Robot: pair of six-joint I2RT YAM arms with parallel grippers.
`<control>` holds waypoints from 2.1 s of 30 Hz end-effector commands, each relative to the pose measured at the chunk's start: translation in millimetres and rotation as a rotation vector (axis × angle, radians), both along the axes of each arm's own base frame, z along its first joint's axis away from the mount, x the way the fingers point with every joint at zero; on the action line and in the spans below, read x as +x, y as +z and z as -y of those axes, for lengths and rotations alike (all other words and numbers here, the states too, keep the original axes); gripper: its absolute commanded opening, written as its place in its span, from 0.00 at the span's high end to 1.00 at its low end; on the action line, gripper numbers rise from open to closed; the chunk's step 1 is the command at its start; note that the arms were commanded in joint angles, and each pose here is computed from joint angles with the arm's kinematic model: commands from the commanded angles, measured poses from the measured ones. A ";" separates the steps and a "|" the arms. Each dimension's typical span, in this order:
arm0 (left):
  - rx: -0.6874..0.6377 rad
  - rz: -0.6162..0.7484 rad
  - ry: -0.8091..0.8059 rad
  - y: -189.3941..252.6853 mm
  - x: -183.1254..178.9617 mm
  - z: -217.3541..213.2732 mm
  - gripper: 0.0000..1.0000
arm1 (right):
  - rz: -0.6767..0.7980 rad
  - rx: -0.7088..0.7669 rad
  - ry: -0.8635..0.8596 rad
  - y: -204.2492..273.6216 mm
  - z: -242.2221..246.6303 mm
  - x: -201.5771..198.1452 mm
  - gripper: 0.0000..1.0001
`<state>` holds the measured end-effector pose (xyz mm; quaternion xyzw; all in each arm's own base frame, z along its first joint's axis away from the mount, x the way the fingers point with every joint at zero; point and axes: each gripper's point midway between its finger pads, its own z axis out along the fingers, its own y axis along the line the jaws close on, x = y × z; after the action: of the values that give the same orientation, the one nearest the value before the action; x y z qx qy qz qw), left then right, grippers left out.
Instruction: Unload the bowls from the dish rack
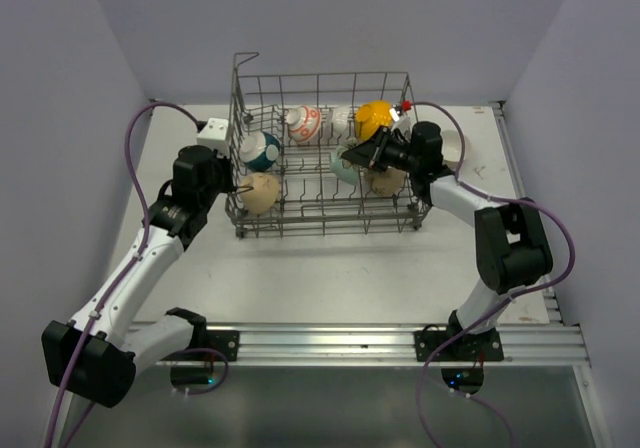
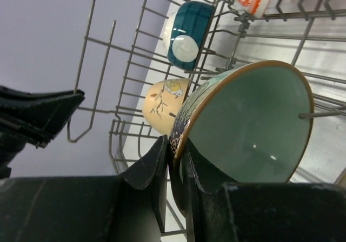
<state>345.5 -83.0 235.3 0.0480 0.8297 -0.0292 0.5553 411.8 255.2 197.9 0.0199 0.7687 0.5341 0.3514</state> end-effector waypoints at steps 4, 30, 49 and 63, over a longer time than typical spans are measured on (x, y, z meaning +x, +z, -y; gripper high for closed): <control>-0.022 -0.018 -0.054 -1.9 1.7 16.3 0.84 | 0.118 0.099 0.087 62.2 -10.1 -11.3 0.96; -0.021 0.020 -0.042 12.0 -3.9 10.9 0.87 | 0.244 -0.051 -0.249 176.4 102.2 49.7 1.00; -0.030 0.021 -0.057 13.1 -4.0 14.4 0.77 | 0.003 -0.614 -0.768 63.5 288.1 104.3 1.00; -0.040 0.026 -0.064 15.4 -5.0 15.9 0.53 | -0.103 -0.761 -0.749 -1.4 307.7 133.2 1.00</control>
<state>341.5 -92.5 233.0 0.0630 0.8322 -0.0453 0.5490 517.4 -44.6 146.0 0.2127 0.8919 0.0680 0.3933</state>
